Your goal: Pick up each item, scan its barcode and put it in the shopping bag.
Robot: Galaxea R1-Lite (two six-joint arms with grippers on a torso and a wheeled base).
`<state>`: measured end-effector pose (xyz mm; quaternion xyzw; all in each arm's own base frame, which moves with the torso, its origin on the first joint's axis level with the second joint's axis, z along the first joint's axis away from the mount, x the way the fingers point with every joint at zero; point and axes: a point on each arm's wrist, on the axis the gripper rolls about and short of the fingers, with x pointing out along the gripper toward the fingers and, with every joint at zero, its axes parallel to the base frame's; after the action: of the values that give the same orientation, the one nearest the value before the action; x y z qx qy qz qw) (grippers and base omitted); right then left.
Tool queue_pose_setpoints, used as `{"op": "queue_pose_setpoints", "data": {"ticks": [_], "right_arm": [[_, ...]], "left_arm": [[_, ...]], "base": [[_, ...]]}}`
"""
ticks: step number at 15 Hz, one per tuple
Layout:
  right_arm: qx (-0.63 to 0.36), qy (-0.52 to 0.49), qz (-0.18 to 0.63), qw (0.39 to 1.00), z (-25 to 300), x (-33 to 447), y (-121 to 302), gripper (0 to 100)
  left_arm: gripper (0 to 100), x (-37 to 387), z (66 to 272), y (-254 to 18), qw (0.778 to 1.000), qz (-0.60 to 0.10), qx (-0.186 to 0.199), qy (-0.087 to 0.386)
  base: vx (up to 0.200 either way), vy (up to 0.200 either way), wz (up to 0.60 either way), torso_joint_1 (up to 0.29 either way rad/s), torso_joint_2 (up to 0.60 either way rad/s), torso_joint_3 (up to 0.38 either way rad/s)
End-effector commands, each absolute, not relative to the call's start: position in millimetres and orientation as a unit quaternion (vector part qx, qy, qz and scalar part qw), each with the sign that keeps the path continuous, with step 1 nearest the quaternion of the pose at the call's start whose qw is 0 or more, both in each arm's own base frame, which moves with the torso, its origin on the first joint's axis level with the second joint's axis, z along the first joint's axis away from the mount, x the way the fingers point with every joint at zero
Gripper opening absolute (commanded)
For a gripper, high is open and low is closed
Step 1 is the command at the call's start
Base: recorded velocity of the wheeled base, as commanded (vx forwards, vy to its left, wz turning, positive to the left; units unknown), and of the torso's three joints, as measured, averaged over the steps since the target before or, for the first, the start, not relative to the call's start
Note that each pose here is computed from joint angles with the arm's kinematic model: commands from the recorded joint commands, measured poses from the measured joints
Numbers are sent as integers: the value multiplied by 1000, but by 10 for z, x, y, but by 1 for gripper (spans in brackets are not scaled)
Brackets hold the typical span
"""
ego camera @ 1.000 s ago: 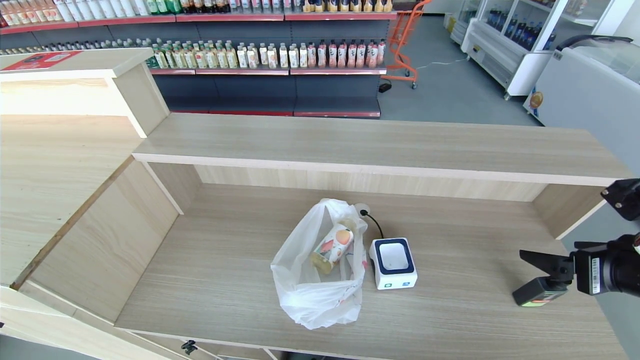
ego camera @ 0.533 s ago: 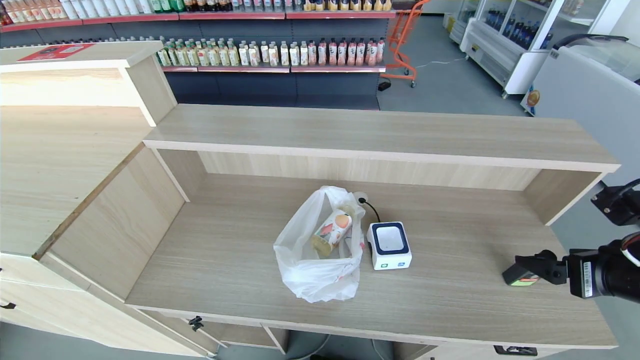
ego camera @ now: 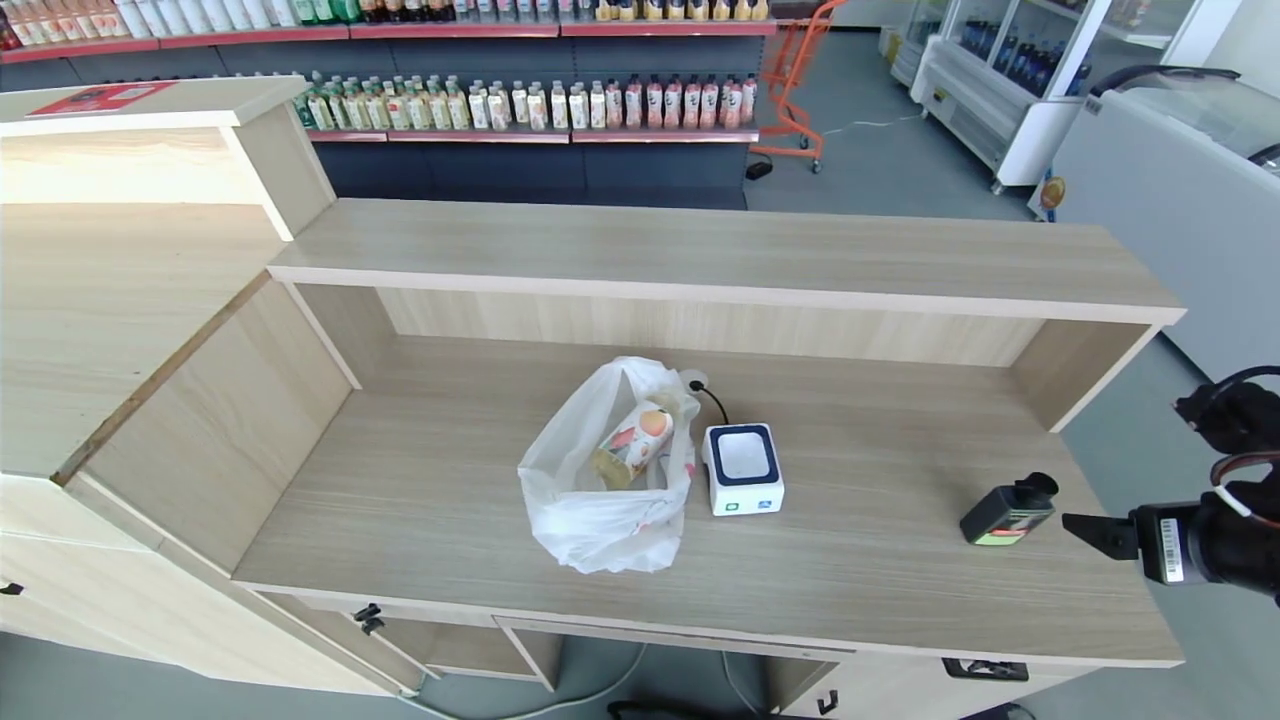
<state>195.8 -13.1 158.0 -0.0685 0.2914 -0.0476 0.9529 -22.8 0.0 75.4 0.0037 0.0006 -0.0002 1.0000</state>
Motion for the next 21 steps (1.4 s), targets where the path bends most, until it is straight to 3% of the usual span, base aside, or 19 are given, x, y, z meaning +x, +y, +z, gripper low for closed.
{"op": "queue_pose_setpoints", "data": {"ticks": [1,7,16,21], "right_arm": [[-71,306,-47,948,1518,1999,-139,100],[-105,357,-83,924,1322,2179,-259,100],[-176,418,-34,890,1028,2342,-250,100],[-169,360,106,911,929,2533,125,100]], "left_arm": [[100,-228,755,0,1000,0,3,0],[100,-228,755,0,1000,0,4,0],[100,-228,755,0,1000,0,2,0],[100,-228,755,0,1000,0,2,0]], "base": [[0,-200,0,2,2,2],[0,-200,0,3,2,2],[0,-200,0,1,3,1],[0,0,0,0,0,0]]}}
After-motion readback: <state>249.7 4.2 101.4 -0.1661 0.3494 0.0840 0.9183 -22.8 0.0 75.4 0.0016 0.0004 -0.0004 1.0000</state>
